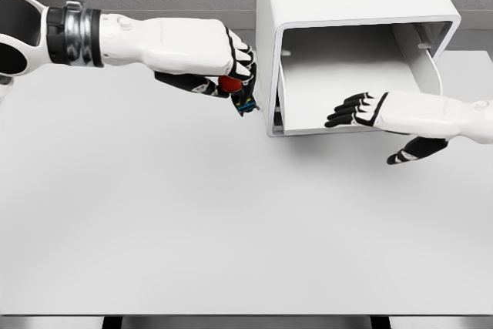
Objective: Slide open multi-storey tabletop storage cabinets and put open load switch and slide close multi-storey tabletop storage cabinets
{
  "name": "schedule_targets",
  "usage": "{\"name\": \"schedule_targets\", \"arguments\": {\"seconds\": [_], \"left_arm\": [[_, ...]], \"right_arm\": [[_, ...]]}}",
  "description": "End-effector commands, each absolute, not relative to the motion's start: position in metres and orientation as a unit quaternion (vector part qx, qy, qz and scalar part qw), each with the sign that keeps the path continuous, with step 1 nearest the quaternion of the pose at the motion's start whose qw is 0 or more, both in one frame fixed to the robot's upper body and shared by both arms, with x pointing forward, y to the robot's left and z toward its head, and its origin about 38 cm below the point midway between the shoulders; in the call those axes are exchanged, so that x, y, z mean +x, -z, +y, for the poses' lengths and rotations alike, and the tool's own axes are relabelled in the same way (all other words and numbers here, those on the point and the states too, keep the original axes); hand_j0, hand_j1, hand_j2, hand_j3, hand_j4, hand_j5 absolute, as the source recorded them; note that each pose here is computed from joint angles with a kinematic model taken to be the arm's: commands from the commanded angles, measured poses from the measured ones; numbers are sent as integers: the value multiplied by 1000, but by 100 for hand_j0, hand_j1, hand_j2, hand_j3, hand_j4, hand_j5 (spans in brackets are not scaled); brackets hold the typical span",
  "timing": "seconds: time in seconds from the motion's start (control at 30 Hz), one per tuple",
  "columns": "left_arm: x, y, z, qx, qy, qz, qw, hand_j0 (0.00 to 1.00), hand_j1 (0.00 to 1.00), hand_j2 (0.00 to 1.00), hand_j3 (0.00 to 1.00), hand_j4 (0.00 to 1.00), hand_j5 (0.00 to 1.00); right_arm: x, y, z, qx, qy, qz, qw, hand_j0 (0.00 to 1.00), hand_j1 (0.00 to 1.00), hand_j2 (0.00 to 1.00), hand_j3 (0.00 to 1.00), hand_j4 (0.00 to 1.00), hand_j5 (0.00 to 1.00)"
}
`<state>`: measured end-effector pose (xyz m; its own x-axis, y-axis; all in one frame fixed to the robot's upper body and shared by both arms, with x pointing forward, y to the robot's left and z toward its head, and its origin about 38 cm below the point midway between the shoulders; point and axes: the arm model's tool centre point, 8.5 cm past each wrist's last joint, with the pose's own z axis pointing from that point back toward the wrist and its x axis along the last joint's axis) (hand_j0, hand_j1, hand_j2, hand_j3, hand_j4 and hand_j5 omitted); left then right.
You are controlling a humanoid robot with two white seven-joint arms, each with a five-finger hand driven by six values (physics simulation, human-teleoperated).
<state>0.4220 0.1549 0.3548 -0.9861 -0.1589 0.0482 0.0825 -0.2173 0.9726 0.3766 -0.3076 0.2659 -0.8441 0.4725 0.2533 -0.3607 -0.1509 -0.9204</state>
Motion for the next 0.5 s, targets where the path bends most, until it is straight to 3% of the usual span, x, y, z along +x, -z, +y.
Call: {"name": "schedule_targets", "arguments": {"seconds": [0.0, 0.27, 0.47], "left_arm": [[422, -356, 156, 30, 778, -622, 80, 43, 43, 43, 43, 43, 43], [422, -351, 157, 28, 782, -617, 84, 43, 43, 43, 43, 43, 43], [422, -353, 158, 30, 781, -618, 82, 43, 43, 43, 43, 43, 43]], "right_arm": [[377, -267, -307, -45, -754, -594, 277, 100, 100, 100, 100, 100, 100], [393, -268, -335, -76, -757, -570, 308, 100, 100, 100, 100, 100, 100], [389, -249, -338, -69, -764, -556, 321, 100, 100, 100, 100, 100, 100]]}}
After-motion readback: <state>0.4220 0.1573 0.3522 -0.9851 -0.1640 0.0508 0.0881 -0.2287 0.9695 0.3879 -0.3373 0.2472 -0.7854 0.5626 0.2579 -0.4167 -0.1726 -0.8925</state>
